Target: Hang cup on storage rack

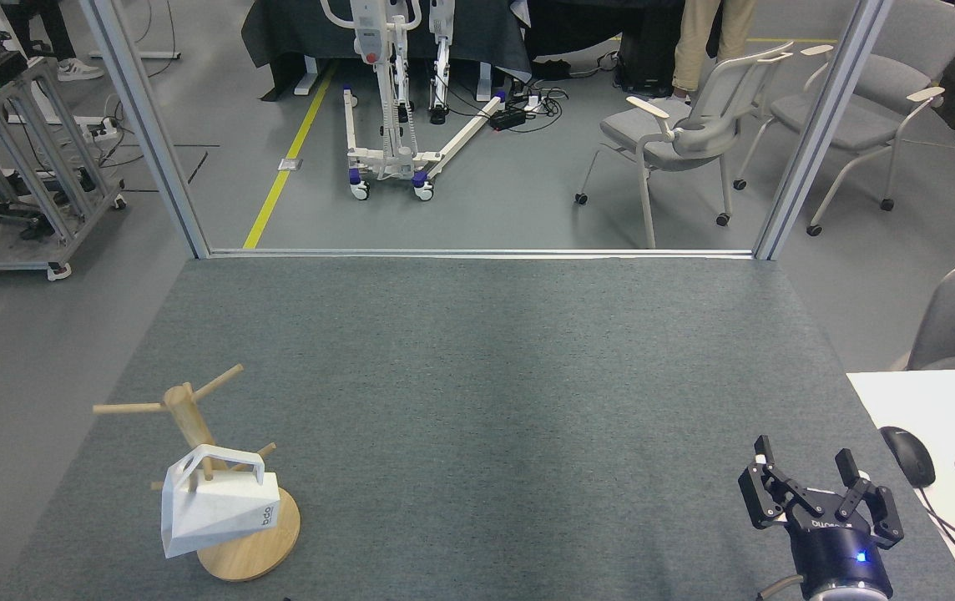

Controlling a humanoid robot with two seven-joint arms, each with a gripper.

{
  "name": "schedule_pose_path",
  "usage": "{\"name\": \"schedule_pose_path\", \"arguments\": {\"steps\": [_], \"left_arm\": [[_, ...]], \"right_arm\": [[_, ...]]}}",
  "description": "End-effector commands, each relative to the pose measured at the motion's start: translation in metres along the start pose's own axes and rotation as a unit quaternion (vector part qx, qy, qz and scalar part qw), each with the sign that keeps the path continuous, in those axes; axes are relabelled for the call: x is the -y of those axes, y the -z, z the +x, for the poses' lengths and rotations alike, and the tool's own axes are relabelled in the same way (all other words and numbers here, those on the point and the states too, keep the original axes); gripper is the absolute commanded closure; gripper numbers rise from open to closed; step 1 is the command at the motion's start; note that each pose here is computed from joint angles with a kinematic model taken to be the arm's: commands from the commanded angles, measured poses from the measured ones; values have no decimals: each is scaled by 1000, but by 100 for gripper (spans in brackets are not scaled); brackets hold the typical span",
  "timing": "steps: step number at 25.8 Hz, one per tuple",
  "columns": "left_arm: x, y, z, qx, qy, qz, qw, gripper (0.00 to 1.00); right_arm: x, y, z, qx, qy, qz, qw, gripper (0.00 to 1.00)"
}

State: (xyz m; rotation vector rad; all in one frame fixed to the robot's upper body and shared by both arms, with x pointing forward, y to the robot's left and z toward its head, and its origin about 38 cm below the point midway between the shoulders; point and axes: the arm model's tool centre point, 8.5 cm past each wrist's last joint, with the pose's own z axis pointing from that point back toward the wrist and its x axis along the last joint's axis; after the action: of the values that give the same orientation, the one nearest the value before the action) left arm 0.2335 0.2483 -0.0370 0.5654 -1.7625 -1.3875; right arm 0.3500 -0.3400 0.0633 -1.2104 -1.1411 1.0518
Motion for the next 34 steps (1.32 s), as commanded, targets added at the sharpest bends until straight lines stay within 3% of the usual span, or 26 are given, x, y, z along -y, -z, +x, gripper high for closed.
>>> {"name": "schedule_pose_path", "arguments": {"steps": [1, 3, 7, 14, 20, 26, 30, 34], "left_arm": [[-19, 23, 43, 32, -5, 59, 998, 0], [-30, 38, 66, 48, -1, 79, 996, 0], [-38, 50, 82, 59, 7, 60, 996, 0], [-67, 66, 76, -52, 60, 107, 991, 0], [-79, 86, 76, -87, 78, 148, 982, 0], [-77, 131, 105, -107, 188, 113, 970, 0], [-73, 162, 108, -165, 202, 81, 962, 0], [-100, 197, 95, -200, 220, 86, 951, 0]], "right_arm": [[-6, -6, -1, -1, -1, 7, 1000, 1], [-8, -8, -2, -2, -2, 9, 1000, 1], [-8, -9, -2, -1, -1, 10, 1000, 1], [-8, -12, -5, 0, -6, 12, 1000, 1], [-10, -13, -4, 0, -1, 14, 1000, 1], [-16, -19, -1, 6, 4, 23, 1000, 1], [-17, -22, 4, 33, 12, 22, 999, 1], [-17, -22, 2, 33, 12, 22, 999, 1]]}}
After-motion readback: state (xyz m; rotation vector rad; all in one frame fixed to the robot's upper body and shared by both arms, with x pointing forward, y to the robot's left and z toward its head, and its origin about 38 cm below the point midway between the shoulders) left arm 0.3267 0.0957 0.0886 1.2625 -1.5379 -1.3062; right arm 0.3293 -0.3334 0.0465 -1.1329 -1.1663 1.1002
